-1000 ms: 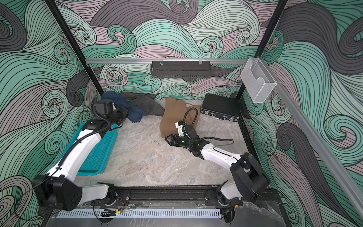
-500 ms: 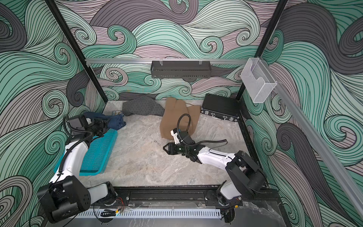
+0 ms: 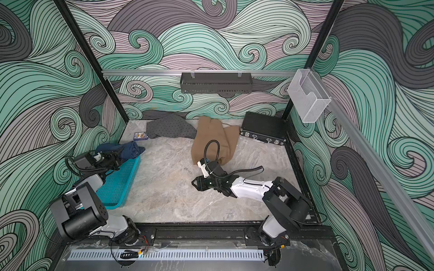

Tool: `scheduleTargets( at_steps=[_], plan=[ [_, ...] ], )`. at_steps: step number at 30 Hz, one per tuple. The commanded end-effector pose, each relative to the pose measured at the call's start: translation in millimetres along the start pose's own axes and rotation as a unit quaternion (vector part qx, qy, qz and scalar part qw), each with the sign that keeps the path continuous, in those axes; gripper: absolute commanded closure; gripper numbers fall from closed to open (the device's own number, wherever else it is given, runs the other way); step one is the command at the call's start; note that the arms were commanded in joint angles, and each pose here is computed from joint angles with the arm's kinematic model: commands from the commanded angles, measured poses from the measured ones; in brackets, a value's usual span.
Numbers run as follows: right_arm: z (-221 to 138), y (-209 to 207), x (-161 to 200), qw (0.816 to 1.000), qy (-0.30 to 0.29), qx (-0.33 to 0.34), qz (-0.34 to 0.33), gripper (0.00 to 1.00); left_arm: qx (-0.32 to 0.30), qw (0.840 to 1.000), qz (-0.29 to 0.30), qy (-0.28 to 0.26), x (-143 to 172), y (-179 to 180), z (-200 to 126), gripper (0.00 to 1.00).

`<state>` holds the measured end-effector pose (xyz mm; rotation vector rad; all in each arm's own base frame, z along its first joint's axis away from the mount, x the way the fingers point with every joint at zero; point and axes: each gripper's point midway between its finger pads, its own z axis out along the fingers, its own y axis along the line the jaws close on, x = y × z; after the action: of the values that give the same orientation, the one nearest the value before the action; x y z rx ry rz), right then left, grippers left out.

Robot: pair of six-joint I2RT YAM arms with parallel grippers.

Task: Roll up the skirts
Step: Place the skirt in the basket.

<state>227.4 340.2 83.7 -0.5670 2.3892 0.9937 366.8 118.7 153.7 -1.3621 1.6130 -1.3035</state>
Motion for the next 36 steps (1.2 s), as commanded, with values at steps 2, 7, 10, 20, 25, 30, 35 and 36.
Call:
scheduleTargets(
  at_steps=[2,7,10,20,25,30,35,36],
  plan=[
    [2.6,10.1,-10.9,0.999,-0.015,-0.002,-0.028,0.49,0.036,0.999,0.001,0.033,-4.5,13.1,-0.1,1.0],
    [7.5,12.5,-7.4,0.999,-0.007,-0.001,-0.038,0.49,-0.001,0.997,-0.034,0.069,-1.3,41.9,6.8,1.0],
    [9.3,13.0,-5.4,0.999,-0.003,0.001,-0.043,0.49,-0.026,0.996,-0.041,0.076,-1.8,55.5,8.0,1.0],
    [11.4,10.2,-5.2,0.999,-0.004,0.013,-0.052,0.49,-0.073,0.989,-0.08,0.1,0.9,86.1,18.6,0.33],
    [12.0,10.1,-5.4,0.998,-0.005,0.016,-0.056,0.49,-0.088,0.989,-0.079,0.09,2.4,87.4,14.4,0.32],
    [11.4,8.0,-4.9,0.998,-0.005,0.023,-0.059,0.49,-0.106,0.989,-0.068,0.071,1.7,79.7,3.7,0.01],
    [8.6,3.0,-8.3,0.997,-0.014,0.039,-0.057,0.47,-0.16,0.985,-0.06,0.007,-0.8,71.9,-21.4,0.01],
    [7.3,1.4,-9.3,0.997,-0.015,0.043,-0.054,0.47,-0.169,0.984,-0.063,-0.003,0.4,72.3,-25.9,0.02]
  ],
)
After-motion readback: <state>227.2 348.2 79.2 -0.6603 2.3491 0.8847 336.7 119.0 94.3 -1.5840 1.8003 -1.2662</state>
